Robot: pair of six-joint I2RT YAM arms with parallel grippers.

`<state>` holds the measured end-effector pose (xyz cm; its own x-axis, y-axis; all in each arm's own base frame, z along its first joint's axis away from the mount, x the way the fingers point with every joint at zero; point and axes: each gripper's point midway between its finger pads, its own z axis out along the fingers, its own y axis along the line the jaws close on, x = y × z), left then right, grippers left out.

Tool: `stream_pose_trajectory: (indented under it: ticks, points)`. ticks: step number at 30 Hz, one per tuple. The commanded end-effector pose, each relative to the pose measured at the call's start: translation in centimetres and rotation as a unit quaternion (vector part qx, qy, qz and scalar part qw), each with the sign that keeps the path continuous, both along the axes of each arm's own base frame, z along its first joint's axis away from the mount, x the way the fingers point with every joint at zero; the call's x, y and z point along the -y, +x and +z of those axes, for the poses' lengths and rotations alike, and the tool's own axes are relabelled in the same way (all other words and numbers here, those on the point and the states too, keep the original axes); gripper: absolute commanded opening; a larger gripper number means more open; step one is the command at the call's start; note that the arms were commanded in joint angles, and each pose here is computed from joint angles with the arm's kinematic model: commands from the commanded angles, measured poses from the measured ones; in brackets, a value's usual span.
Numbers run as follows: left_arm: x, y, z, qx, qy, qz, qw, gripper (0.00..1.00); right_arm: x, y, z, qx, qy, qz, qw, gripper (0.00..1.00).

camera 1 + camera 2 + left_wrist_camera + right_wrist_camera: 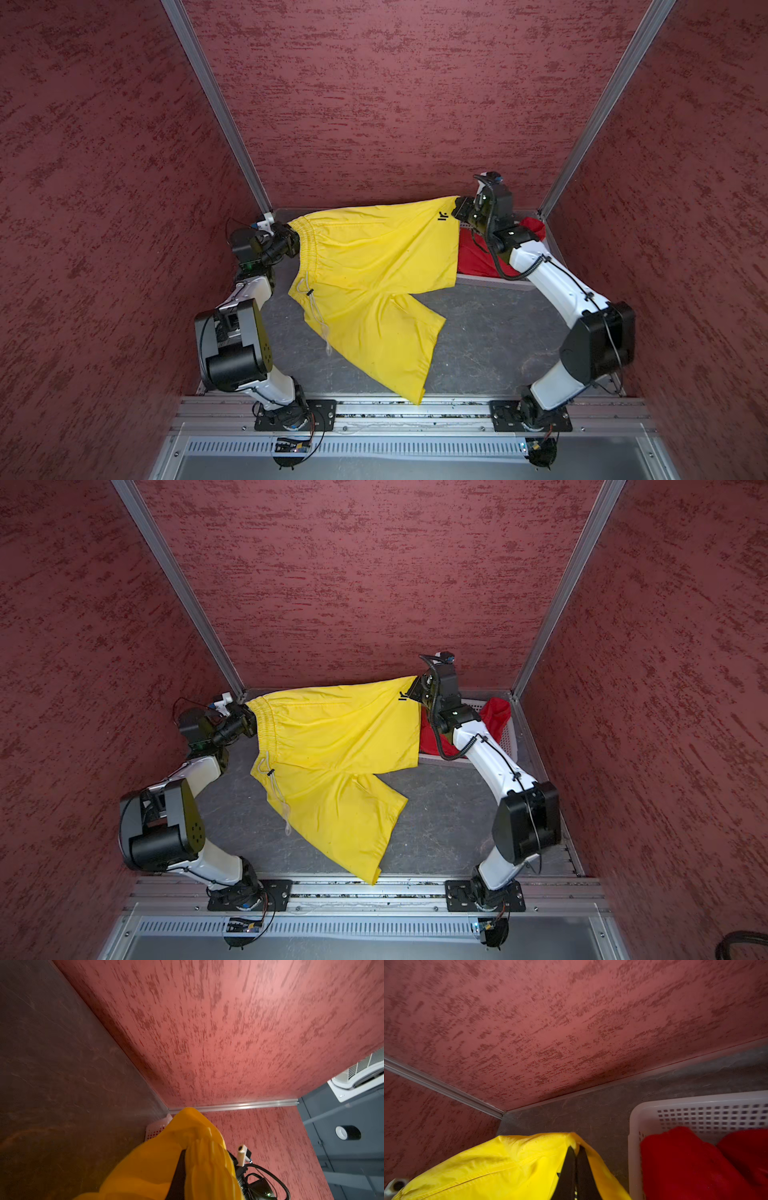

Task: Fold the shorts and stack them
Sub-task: 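Lower the stretched shorts flat onto the table with both grippers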

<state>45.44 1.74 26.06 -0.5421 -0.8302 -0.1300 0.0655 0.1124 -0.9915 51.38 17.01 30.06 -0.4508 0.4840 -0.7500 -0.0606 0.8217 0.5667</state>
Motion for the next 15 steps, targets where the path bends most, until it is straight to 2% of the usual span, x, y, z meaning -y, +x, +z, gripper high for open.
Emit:
stream_pose_trajectory:
  ticks: [1, 9, 15]
  points:
    - [-2.5, 1.7, 3.7, 0.092, 0.020, 0.040, 0.995, 0.00, -2.0, 3.7, 4.0, 0.058, 0.051, 0.017, 0.997, 0.00]
    - [-4.0, 7.3, 0.0, 0.072, -0.008, 0.037, 0.997, 0.00, -4.8, 11.7, -0.7, 0.033, 0.027, 0.021, 0.999, 0.00]
    - [-4.8, 9.7, -1.8, 0.063, -0.012, 0.043, 0.997, 0.00, -6.9, 13.7, -2.1, 0.035, 0.014, 0.030, 0.999, 0.00]
